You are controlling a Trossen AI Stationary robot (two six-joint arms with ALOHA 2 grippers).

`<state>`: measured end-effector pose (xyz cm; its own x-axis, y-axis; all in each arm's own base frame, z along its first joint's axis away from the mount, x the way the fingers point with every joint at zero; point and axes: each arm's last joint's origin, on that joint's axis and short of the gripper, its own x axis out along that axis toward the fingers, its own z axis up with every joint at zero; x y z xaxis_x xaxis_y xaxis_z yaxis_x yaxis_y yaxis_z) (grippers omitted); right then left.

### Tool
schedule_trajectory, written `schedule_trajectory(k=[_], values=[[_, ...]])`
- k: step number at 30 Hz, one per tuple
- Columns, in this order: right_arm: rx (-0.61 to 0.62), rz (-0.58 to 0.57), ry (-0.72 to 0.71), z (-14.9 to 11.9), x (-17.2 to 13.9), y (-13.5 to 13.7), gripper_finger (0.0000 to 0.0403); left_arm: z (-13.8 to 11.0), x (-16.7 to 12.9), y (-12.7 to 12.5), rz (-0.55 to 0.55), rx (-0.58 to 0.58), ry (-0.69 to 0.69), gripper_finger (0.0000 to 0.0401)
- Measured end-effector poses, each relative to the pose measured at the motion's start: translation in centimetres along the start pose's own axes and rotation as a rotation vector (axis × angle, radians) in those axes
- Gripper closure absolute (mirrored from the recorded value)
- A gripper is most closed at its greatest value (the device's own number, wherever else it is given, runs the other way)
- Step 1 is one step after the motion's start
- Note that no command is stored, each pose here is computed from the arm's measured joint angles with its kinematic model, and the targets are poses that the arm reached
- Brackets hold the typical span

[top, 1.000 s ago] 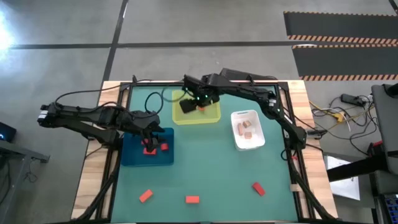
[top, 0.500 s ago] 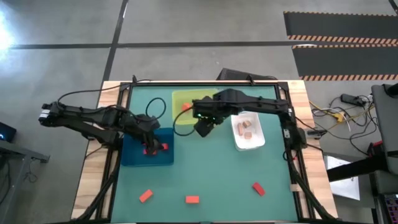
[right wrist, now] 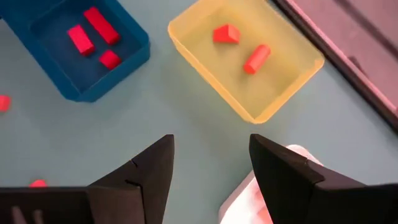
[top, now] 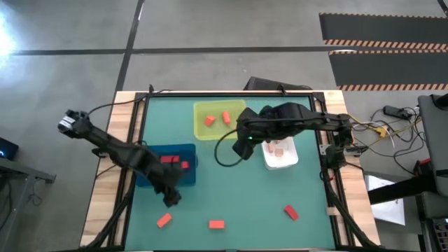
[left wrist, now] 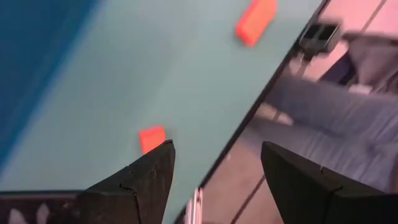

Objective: Sort & place blocks by color
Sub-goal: Put the orange block into the yellow bin

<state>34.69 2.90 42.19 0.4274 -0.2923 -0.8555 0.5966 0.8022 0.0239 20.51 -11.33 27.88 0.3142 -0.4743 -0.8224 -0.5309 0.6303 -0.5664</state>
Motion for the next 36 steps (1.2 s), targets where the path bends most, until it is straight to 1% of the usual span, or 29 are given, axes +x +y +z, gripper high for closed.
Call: schedule_trajectory(k=[4,7,10,14,19,24,30,36], values=[[-0.044,0.0,-0.023,-0.5,-0.7,0.4,0.0202,-1.6,2.3,-1.4,0.052,0.021,0.096,0.0177],[-0.076,0.009,-0.023,-0.9,-0.9,0.9,0.0202,-2.7,4.2,-1.9,0.107,0.054,0.145,0.0177],[-0.097,0.018,-0.021,-1.3,-1.1,1.3,0.0202,-3.6,6.0,-1.9,0.168,0.077,0.18,0.0177],[-0.12,0.029,-0.02,-1.7,-1.3,1.9,0.0202,-3.9,8.4,-1.6,0.249,0.08,0.208,0.0177],[-0.14,0.041,-0.019,-2.2,-1.5,2.4,0.0202,-4.4,10.9,-1.2,0.344,0.123,0.186,0.0177],[-0.151,0.048,-0.019,-2.5,-1.7,2.7,0.0202,-5.3,12.6,-0.7,0.417,0.164,0.165,0.0177],[-0.153,0.05,-0.02,-2.5,-1.8,2.7,0.0202,-6.1,14.3,-0.1,0.485,0.169,0.156,0.0177],[-0.152,0.049,-0.019,-2.5,-1.8,2.7,0.0202,-6.2,15.4,0.3,0.527,0.167,0.162,0.0177]])
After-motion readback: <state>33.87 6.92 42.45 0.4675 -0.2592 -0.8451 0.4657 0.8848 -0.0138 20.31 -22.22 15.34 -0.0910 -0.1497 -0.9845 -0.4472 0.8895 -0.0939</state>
